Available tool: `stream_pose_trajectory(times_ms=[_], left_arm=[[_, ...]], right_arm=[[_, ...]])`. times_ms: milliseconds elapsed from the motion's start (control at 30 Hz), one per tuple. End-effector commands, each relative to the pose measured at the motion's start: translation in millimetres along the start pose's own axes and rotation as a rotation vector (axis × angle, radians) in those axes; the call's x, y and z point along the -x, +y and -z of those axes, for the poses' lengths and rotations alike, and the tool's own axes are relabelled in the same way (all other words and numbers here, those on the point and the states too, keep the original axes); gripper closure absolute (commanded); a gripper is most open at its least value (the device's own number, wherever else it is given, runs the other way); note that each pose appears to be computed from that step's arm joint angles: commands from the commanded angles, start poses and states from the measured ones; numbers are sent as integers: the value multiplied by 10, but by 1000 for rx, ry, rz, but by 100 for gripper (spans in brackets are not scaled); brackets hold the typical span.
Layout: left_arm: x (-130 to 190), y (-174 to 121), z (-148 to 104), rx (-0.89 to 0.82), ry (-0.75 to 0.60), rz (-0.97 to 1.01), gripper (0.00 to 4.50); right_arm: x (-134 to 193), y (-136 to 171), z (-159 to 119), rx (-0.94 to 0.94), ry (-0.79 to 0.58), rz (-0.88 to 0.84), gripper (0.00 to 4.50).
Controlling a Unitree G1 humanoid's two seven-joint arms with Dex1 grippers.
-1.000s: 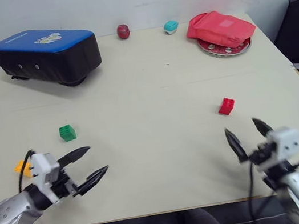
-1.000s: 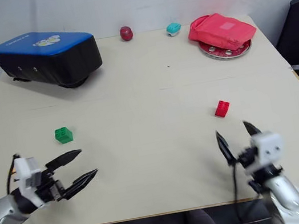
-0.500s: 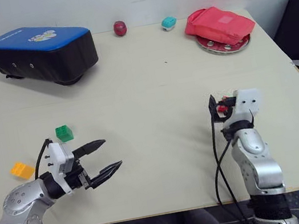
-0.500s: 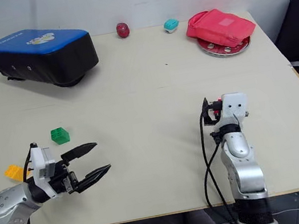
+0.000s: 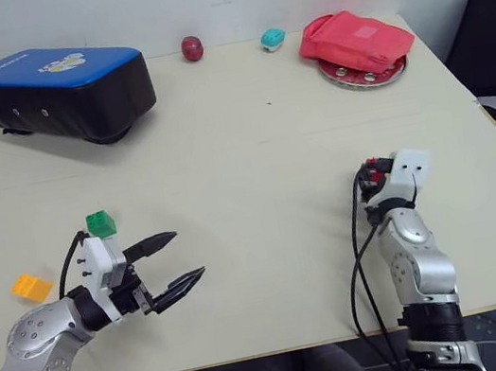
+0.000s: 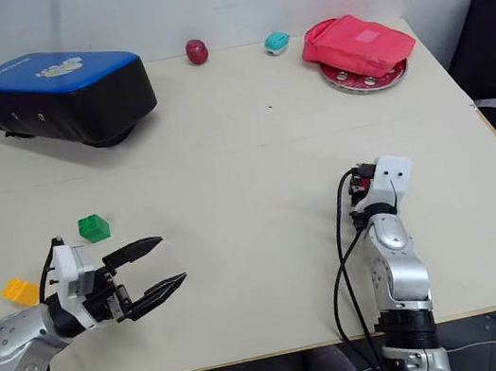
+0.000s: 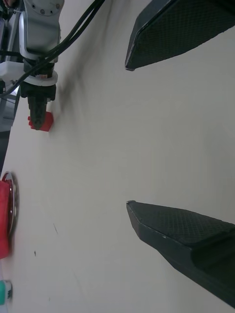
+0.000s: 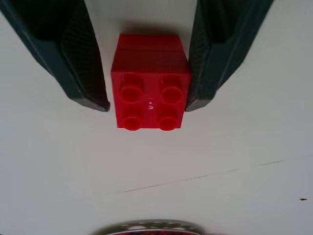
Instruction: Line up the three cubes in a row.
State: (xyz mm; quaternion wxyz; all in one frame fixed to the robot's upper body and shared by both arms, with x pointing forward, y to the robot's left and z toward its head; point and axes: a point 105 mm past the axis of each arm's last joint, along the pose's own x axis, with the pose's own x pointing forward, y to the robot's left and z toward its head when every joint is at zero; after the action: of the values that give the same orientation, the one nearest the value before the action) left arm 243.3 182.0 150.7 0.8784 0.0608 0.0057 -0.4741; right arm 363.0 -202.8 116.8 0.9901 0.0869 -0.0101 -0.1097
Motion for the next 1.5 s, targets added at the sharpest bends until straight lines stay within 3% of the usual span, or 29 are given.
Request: stream_pose_trajectory(times_ms=[33,100,200,300,500,767,1233,1267,1500], left_arm=[[-15,-5,-118,-51,-17,5,0],[-7,15,-146,-55,-27,-8,0],[25,42,-165,-50,-31,-17,0],[84,11,-83,-33,11,18,0],[170,39,20,-19,48,15,0],[212,-92,45,1,54,12,0],[269,-88,3,-4,68,-7,0],[278,-84,3,-4,70,-9,0],[467,-20,63,7,114,-63,0]], right_arm=[[-22,-15,-153,-12,-59,-44,301],[30,108,-404,-60,-155,-235,301],[406,449,-685,76,-263,-792,301],[734,459,-437,345,-92,-1242,301],[1052,479,-132,447,117,-1632,301],[1276,653,276,416,146,-1776,301],[1217,786,408,423,73,-1758,301],[1193,785,388,443,45,-1754,227],[1298,809,115,440,-9,-1836,4]])
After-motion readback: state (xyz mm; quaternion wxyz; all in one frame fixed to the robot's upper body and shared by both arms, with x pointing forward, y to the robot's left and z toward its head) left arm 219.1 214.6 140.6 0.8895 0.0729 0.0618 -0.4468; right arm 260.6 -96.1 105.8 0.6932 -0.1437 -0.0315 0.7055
